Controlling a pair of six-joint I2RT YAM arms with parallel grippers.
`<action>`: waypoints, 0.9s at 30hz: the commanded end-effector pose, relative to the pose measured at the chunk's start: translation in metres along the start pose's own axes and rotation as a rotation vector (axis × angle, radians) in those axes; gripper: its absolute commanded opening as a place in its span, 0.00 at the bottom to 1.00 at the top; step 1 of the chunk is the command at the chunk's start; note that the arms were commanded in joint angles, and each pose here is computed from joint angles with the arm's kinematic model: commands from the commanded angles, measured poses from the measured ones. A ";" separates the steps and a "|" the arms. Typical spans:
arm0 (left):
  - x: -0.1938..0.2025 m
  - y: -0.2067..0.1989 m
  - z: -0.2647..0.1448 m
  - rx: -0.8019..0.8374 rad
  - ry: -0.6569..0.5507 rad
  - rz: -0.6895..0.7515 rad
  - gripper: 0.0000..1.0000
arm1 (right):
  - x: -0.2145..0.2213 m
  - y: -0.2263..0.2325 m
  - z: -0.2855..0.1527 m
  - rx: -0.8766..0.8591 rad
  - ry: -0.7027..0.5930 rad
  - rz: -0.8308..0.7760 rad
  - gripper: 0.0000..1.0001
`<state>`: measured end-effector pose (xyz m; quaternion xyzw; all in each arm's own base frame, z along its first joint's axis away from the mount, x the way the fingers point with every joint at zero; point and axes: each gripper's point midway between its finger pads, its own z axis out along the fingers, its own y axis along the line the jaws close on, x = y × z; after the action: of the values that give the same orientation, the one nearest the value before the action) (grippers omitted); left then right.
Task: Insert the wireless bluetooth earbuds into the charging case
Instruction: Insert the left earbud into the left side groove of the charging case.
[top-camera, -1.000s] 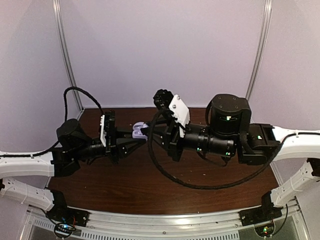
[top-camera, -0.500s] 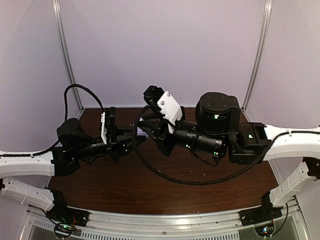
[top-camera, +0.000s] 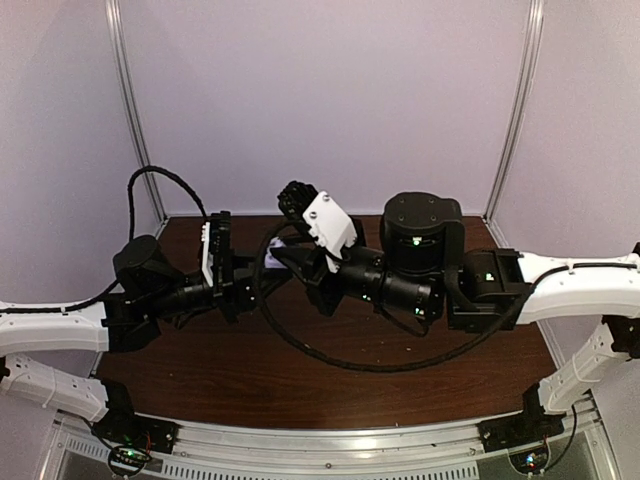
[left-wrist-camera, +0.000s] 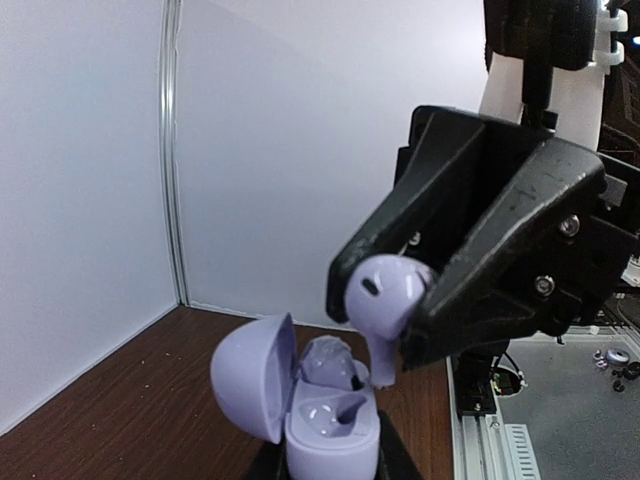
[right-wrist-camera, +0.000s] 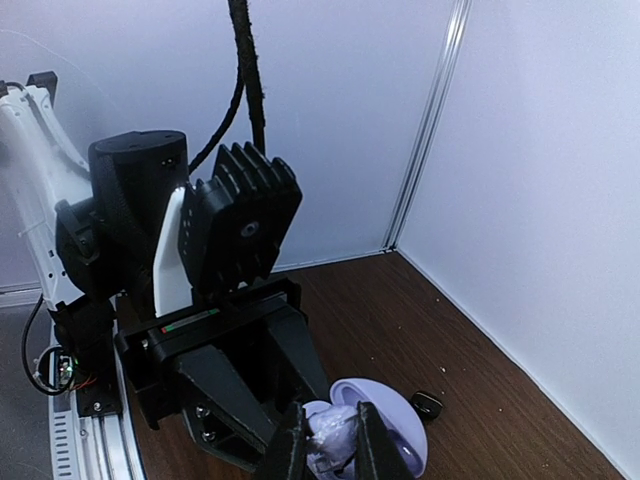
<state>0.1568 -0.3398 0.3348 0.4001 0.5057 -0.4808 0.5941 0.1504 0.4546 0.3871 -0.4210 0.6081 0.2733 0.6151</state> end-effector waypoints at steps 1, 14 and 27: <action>-0.023 -0.002 0.003 0.008 -0.065 0.012 0.00 | -0.010 -0.006 0.002 0.041 -0.016 0.001 0.15; -0.025 -0.001 0.001 -0.002 -0.068 0.013 0.00 | 0.004 -0.003 0.008 0.043 0.029 -0.019 0.16; -0.026 -0.002 0.000 0.002 -0.070 0.016 0.00 | 0.015 -0.006 0.012 0.074 0.058 -0.036 0.18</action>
<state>0.1574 -0.3405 0.3313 0.4007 0.5116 -0.4800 0.5893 0.1609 0.4589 0.3721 -0.4184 0.6240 0.2400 0.6148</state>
